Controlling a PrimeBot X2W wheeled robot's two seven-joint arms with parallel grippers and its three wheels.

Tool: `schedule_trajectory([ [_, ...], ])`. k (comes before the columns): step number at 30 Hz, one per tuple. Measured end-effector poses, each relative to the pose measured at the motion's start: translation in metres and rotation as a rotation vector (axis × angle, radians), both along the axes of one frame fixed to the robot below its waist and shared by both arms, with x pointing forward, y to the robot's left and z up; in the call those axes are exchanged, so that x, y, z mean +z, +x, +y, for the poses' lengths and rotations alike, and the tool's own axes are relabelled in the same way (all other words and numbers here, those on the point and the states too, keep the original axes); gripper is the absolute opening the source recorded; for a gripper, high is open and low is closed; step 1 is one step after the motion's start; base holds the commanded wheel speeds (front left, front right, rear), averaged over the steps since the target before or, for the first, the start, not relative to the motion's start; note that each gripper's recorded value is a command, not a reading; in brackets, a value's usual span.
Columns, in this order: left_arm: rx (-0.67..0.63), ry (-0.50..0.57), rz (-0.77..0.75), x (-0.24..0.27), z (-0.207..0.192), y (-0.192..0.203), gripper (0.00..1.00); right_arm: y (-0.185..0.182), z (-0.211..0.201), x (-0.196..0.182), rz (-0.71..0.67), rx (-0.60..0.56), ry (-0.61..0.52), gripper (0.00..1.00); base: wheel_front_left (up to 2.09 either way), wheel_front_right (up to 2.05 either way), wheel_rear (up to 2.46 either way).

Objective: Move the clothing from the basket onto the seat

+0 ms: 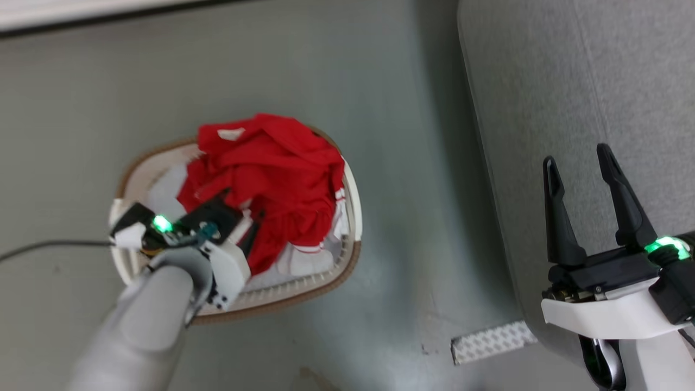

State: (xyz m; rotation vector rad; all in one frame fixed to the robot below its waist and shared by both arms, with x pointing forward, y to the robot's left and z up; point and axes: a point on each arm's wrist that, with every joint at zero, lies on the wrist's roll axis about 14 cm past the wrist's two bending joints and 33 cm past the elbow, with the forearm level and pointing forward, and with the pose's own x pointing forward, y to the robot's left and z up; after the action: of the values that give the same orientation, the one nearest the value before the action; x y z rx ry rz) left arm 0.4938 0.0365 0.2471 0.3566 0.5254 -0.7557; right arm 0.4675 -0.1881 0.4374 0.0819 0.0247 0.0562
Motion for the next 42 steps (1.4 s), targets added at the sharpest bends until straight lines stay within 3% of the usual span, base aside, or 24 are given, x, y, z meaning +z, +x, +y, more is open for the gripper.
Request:
schedule_trajectory([
  [13, 0.0, 0.111, 0.002, -0.066, 0.001, 0.044, 1.0, 0.002, -0.013, -0.048, 0.11, -0.029, -0.008, 1.0, 0.0, 0.0, 0.0],
  [14, 0.01, 0.111, -0.005, -0.068, 0.0, 0.048, 0.91, 0.002, -0.014, -0.051, 0.119, -0.032, -0.009, 1.0, 0.0, 0.0, 0.0],
  [15, 0.016, 0.104, -0.006, -0.07, -0.002, 0.05, 0.32, 0.001, -0.014, -0.054, 0.126, -0.034, -0.01, 1.0, 0.0, 0.0, 0.0],
  [16, 0.027, 0.088, 0.001, -0.072, -0.005, 0.051, 0.12, 0.001, -0.015, -0.057, 0.133, -0.035, -0.011, 1.0, 0.0, 0.0, 0.0],
  [17, 0.035, 0.075, 0.008, -0.073, -0.008, 0.05, 0.0, 0.001, -0.015, -0.058, 0.138, -0.036, -0.011, 1.0, 0.0, 0.0, 0.0],
  [24, 0.198, -0.183, -0.058, -0.011, -0.03, 0.075, 0.0, 0.006, -0.007, -0.053, 0.12, -0.015, 0.008, 1.0, 0.0, 0.0, 0.0],
  [32, 0.259, -0.312, -0.118, 0.063, -0.013, 0.045, 0.0, -0.001, 0.012, -0.019, 0.056, 0.029, 0.028, 1.0, 0.0, 0.0, 0.0],
  [42, 0.329, -0.473, -0.295, 0.189, 0.009, 0.003, 0.0, -0.048, 0.029, 0.031, -0.019, 0.058, 0.058, 1.0, 0.0, 0.0, 0.0],
])
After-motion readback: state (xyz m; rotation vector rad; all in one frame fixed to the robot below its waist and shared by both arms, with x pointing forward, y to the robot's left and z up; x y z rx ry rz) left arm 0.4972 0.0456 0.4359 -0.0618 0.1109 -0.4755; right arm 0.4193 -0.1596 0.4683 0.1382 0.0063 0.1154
